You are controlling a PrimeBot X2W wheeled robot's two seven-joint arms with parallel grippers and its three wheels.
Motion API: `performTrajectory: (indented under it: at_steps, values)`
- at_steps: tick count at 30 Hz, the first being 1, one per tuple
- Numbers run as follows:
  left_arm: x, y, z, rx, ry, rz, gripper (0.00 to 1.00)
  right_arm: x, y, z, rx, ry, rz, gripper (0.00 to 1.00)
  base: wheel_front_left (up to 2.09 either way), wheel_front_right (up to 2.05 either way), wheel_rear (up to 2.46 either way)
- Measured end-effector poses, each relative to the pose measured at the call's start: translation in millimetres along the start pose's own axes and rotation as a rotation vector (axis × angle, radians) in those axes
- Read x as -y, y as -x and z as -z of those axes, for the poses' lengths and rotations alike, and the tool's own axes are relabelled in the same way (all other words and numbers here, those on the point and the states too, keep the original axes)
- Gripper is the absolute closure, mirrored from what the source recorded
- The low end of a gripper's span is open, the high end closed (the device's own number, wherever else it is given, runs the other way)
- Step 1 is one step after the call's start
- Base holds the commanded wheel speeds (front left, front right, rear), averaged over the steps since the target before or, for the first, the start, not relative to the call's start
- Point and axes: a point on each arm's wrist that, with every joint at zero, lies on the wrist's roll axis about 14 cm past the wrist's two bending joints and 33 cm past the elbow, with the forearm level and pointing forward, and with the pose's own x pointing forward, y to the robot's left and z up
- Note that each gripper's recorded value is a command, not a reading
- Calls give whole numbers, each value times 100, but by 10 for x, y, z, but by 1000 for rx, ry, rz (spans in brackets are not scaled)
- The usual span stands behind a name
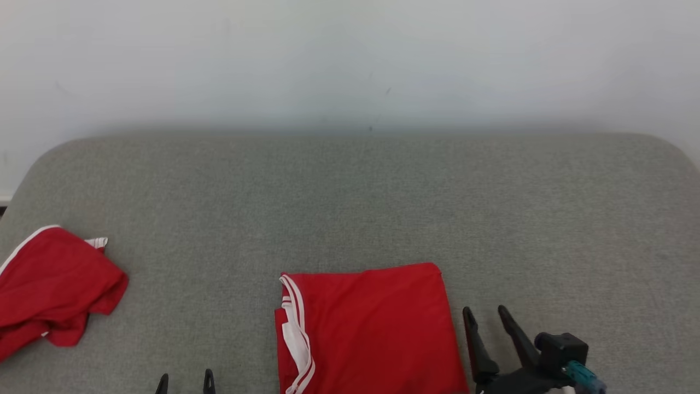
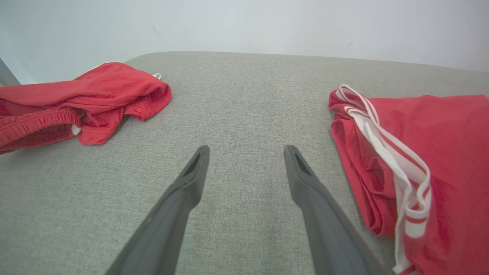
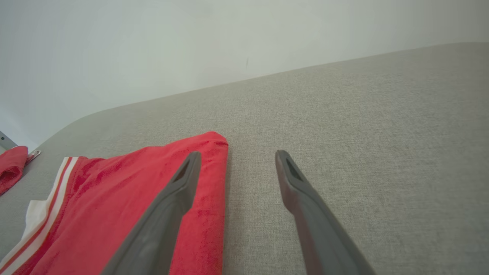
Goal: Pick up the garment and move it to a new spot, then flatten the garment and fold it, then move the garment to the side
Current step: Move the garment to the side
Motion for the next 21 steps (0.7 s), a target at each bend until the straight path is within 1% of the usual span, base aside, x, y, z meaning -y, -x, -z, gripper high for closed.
performTrajectory:
  at_steps: [5,13,17,18,19,20,21]
  values:
    - [-9,-48,14,-7,-7,0,0,-133,-141,300,-107,-39,-36,0,0,0,0]
    - [-132,-42,58,-23,0,-46,0,-272,-282,672,-248,-86,-65,0,0,0,0]
    - [-148,-76,31,-16,0,-52,0,-404,-341,746,-283,-103,-102,0,0,0,0]
    - [-141,-81,30,-16,-1,-50,0,-418,-349,752,-287,-104,-106,36,0,0,0]
    - [-128,-84,33,-17,-2,-46,0,-423,-355,754,-290,-104,-108,97,0,0,0]
    - [-116,-89,33,-17,-3,-42,0,-427,-353,753,-291,-104,-109,100,0,0,0]
    - [-104,-97,29,-15,-4,-38,0,-418,-348,756,-293,-105,-107,100,0,0,0]
